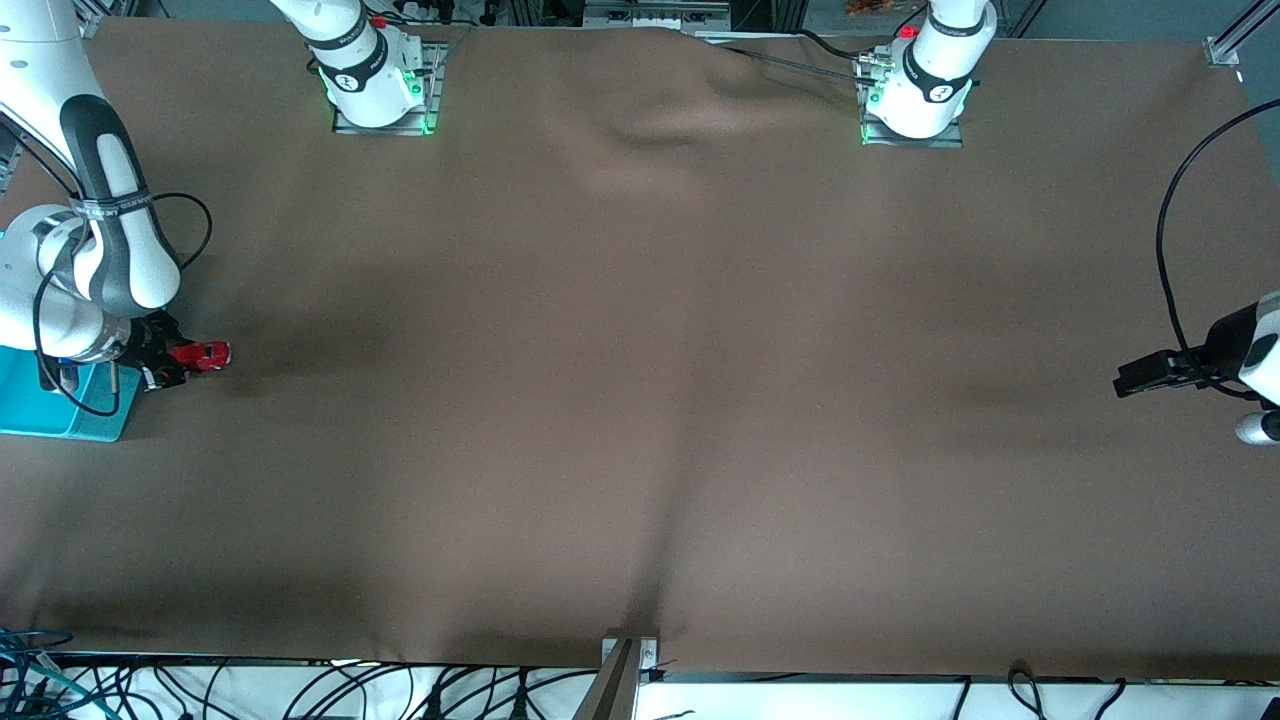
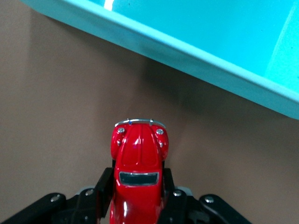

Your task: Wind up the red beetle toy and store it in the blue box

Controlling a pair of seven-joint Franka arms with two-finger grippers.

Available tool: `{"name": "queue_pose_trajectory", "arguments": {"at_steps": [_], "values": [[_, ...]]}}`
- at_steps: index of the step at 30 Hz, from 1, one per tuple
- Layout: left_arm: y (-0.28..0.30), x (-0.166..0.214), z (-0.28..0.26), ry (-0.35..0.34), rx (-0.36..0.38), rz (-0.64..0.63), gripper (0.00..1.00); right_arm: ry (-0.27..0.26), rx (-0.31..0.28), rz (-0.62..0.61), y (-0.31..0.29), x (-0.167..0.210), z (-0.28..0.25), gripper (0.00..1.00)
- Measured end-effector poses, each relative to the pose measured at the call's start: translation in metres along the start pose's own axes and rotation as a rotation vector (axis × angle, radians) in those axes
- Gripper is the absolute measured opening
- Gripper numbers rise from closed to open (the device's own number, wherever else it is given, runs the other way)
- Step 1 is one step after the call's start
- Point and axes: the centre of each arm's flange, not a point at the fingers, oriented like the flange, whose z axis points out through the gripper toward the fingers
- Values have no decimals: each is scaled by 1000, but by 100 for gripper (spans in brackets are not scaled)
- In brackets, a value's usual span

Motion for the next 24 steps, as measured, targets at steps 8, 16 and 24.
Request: {"name": "queue_pose_trajectory", "arguments": {"at_steps": [8, 16, 24], "values": [[0, 0, 1, -1, 0, 0, 100, -2, -47, -75, 1, -12, -30, 46], [0, 0, 1, -1, 0, 0, 100, -30, -113, -189, 0, -22, -48, 46], [0, 0, 1, -2, 0, 0, 100, -36, -116, -319, 1, -19, -60, 46]]}}
